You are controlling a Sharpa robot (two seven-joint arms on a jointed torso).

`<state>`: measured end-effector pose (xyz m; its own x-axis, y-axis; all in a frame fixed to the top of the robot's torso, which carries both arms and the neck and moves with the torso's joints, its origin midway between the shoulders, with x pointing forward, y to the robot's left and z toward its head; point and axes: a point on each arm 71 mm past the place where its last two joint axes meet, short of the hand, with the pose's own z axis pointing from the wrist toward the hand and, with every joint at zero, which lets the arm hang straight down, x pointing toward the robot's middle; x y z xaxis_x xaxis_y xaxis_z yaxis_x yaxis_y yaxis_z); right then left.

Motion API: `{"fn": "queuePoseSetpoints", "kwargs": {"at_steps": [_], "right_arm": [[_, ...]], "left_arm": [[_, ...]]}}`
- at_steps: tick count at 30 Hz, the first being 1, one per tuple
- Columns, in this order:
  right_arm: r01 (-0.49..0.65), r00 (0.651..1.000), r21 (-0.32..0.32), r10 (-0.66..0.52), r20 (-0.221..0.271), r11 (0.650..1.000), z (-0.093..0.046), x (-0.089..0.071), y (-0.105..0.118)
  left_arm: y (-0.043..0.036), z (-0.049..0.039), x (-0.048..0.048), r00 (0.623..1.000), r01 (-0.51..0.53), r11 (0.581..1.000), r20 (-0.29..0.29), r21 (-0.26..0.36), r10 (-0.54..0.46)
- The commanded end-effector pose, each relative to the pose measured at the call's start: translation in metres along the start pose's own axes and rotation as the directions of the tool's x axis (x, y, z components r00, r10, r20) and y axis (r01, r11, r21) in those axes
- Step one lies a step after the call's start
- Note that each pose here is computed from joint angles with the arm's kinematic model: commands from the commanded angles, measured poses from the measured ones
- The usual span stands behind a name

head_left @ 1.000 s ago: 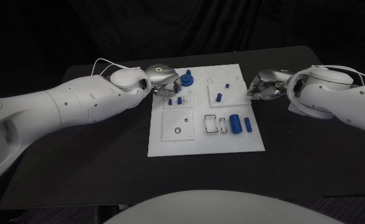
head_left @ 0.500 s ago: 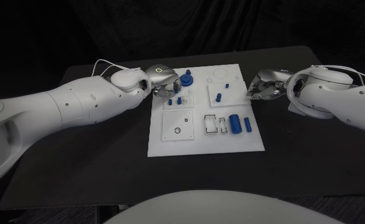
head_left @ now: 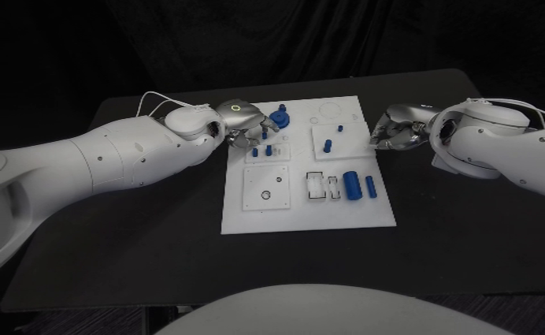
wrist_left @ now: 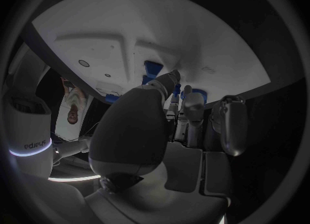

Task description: Assemble the parts on the task board

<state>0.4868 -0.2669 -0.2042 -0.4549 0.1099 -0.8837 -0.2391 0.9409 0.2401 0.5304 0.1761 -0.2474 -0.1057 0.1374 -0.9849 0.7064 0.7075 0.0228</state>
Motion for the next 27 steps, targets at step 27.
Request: {"fn": "queuePoseSetpoints", "kwargs": {"at_steps": [27], "right_arm": [[-0.011,0.967,-0.074,0.029,0.253,0.997,-0.022,-0.056,0.008]], "left_arm": [[0.0522,-0.1082,-0.0281,0.477,0.706,0.671,0.547,0.229,-0.688]]}}
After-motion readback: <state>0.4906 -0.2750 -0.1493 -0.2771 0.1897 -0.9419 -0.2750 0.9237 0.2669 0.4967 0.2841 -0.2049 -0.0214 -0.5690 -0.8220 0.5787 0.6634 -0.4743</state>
